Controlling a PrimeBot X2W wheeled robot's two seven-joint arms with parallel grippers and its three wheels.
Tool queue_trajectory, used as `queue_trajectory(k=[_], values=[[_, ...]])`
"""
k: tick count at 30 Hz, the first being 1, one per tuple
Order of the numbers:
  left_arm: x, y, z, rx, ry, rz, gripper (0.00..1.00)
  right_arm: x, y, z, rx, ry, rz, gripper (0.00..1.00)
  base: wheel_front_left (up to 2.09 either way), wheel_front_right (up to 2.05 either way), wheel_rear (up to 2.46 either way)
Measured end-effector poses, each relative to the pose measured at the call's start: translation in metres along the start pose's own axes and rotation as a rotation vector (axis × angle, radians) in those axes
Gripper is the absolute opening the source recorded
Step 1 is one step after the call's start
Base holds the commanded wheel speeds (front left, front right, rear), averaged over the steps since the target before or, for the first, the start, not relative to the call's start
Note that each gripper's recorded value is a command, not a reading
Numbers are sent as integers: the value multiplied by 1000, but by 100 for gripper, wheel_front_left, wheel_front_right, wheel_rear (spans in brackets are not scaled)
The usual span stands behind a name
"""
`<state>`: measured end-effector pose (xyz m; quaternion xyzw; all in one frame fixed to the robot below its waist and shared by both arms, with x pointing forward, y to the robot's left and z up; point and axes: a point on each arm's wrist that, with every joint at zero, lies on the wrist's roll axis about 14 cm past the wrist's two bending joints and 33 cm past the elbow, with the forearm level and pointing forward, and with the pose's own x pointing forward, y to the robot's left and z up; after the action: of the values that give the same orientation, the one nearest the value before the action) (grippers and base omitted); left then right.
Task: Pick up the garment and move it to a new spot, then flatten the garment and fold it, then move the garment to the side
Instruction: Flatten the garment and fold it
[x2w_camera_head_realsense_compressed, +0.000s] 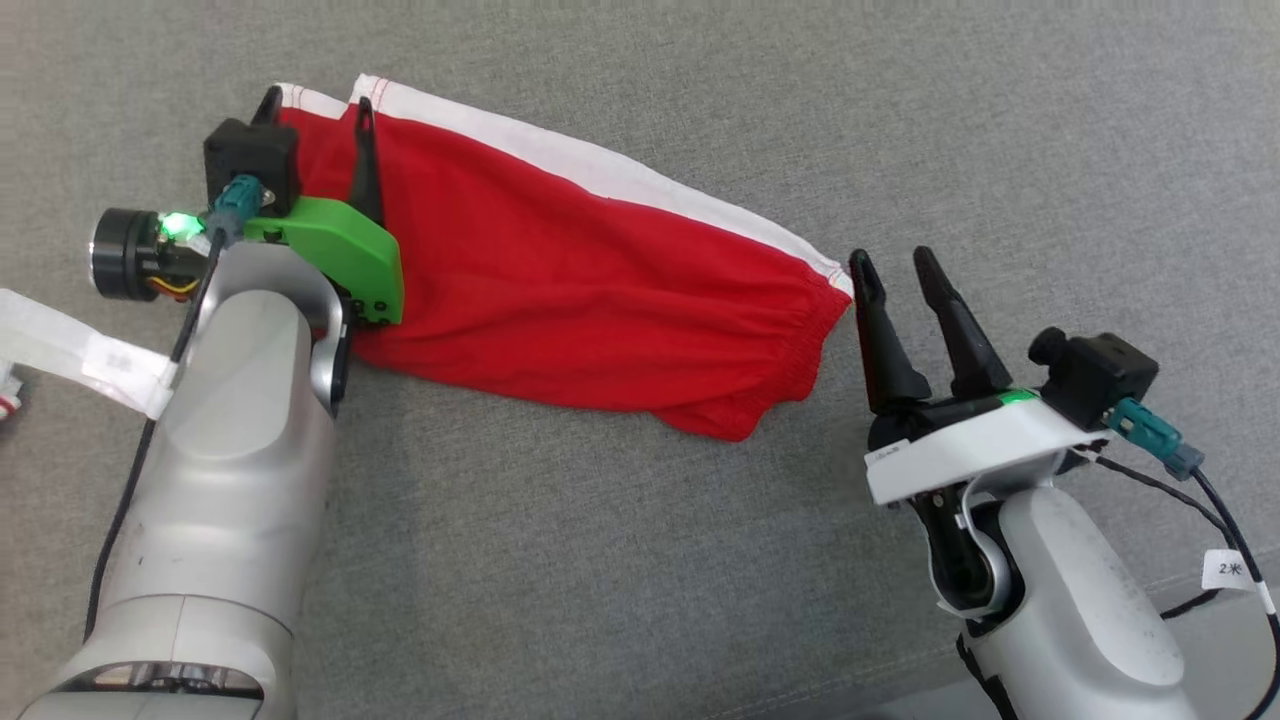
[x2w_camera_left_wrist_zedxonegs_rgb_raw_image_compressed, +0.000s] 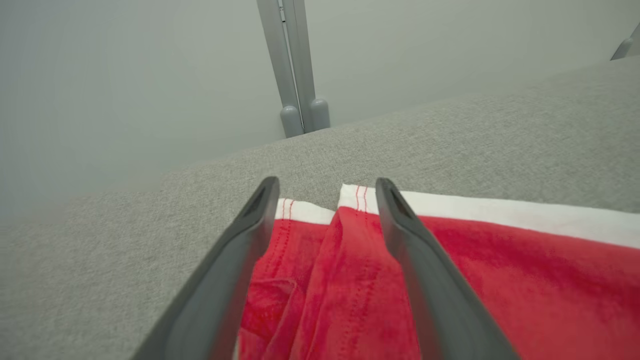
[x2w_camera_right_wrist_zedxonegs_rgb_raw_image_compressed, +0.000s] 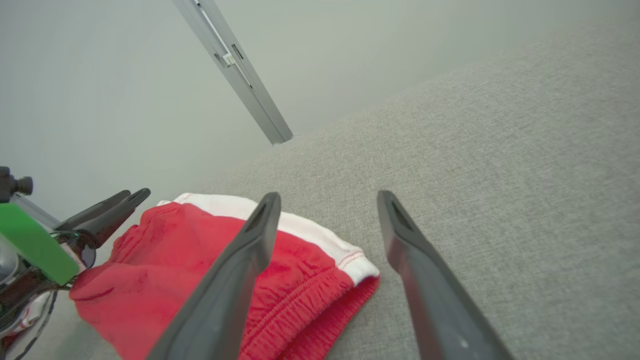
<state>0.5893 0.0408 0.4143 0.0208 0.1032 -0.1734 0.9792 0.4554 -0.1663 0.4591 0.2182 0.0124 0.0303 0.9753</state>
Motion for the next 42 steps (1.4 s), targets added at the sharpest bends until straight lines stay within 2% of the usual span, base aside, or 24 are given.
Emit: queue_trajectory(k=[3,11,20,28,29,30,31,37,42], values=[[-14,1,-5,10,26,12,100,-9,-8,5,-44,-8,-25,100,0,0,0],[-49,5,-25,24,147,19,100,-28,-14,13,-45,-24,-60,100,0,0,0],[-47,3,-35,34,218,5,100,-32,-20,11,-46,-16,-79,100,0,0,0],[-49,21,-60,90,337,51,100,-35,-29,11,-52,-15,-105,100,0,0,0],[-49,20,-62,85,349,47,73,-35,-30,12,-52,-16,-107,100,0,0,0],[-50,20,-63,77,355,48,30,-35,-30,12,-52,-17,-109,100,0,0,0],[-50,20,-64,69,356,48,0,-35,-31,13,-53,-19,-111,100,0,0,0],[-70,19,-69,9,352,69,0,-40,-31,21,-56,-38,-114,100,0,0,0],[-98,21,-76,-92,344,125,0,-47,-26,21,-69,-37,-106,100,0,0,0]])
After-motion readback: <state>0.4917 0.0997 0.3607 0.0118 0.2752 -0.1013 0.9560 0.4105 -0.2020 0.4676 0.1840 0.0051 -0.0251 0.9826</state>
